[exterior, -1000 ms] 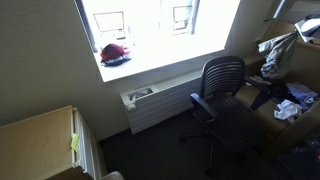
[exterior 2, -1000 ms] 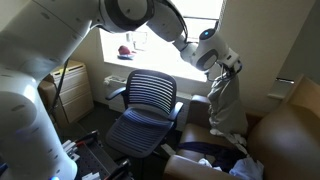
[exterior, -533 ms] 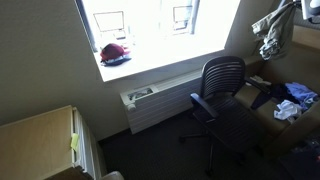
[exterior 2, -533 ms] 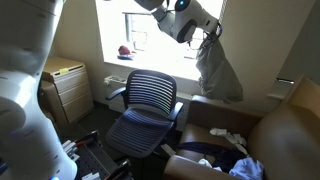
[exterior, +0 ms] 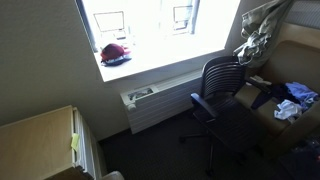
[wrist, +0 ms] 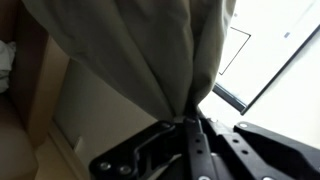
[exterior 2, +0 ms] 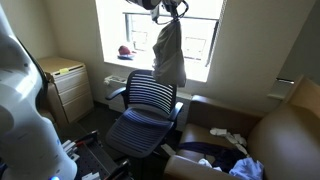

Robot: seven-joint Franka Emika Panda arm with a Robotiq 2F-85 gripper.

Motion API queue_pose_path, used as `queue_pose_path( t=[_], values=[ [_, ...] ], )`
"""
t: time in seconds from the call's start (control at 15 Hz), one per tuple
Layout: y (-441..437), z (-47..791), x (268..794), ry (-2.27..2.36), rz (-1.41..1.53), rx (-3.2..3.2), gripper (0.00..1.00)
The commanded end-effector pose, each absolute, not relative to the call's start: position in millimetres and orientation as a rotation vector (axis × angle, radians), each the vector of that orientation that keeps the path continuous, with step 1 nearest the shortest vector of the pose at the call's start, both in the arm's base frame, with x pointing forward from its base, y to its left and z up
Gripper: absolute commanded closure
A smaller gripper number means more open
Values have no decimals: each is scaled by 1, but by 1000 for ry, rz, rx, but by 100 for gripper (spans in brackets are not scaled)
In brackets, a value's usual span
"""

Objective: Pick up the light grey clothing from the sofa and place it on the seat of the black chair

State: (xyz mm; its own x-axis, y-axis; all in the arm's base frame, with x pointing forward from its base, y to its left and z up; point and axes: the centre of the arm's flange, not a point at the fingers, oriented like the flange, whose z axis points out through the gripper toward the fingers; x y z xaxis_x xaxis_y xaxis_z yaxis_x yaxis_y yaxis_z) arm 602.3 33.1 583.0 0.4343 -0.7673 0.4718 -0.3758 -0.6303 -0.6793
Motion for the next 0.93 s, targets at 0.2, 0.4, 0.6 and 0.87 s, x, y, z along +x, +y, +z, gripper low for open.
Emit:
queue_pose_path(
  t=[0.2, 0.4, 0.6, 0.87],
  values=[
    [16, 543, 505, 883, -745, -2482, 100],
    [0, 460, 519, 810, -494, -2540, 100],
    [-10, 373, 522, 698, -299, -2548, 100],
    [13, 268, 519, 527, -385, -2551, 100]
  ],
)
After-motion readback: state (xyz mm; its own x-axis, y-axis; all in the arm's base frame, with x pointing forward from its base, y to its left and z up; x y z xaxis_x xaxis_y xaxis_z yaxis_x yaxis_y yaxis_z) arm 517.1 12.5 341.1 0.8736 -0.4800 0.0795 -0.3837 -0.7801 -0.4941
